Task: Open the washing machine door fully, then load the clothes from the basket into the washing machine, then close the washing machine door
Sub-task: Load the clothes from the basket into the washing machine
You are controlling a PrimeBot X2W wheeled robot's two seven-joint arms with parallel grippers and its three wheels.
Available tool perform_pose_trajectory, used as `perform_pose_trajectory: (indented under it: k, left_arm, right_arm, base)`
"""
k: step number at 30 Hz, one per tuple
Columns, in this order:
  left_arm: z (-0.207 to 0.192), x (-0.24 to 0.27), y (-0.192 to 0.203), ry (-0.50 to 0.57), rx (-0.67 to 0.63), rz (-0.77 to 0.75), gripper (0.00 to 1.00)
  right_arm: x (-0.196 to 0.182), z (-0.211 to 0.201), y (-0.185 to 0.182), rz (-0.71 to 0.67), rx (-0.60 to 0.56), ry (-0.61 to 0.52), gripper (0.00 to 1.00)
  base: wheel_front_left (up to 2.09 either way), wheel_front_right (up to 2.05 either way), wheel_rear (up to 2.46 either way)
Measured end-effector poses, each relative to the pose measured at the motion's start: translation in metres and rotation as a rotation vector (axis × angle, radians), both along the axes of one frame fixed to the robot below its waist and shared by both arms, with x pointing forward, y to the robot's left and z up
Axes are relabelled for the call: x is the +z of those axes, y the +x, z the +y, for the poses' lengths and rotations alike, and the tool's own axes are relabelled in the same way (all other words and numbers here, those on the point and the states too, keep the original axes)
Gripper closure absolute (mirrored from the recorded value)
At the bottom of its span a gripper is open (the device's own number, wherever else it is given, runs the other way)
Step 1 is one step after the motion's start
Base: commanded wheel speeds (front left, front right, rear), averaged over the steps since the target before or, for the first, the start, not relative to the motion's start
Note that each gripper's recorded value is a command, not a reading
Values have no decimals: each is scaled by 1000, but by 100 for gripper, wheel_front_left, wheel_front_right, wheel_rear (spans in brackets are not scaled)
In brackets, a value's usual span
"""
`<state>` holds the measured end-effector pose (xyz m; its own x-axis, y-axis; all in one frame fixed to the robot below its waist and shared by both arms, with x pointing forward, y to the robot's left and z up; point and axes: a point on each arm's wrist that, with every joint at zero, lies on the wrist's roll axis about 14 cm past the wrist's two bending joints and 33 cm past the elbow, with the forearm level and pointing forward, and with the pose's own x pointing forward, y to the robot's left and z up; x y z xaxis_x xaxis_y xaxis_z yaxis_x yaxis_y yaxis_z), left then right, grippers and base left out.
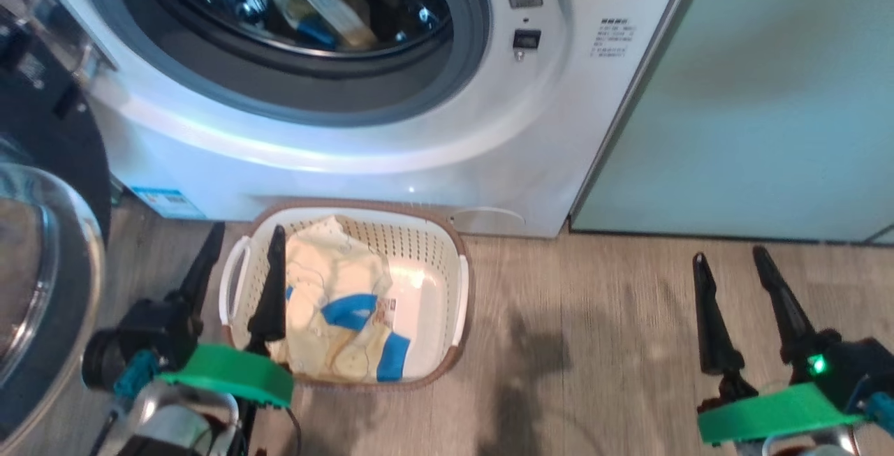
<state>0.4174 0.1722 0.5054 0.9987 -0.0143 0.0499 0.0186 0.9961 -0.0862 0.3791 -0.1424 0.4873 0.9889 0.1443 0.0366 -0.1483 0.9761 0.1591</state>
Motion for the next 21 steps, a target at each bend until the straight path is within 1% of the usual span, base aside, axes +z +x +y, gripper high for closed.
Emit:
perform_pose_trajectory:
  k: [10,21]
  left_arm:
    - [5,13,-29,-11,18,-25,0]
    - [7,17,-45,-19,34,-34,0]
  right_arm:
    - [13,1,-24,-31,1,5,0]
    - [21,5,-32,-54,11,8,0]
  base:
    - [0,0,0]
    - [0,0,0]
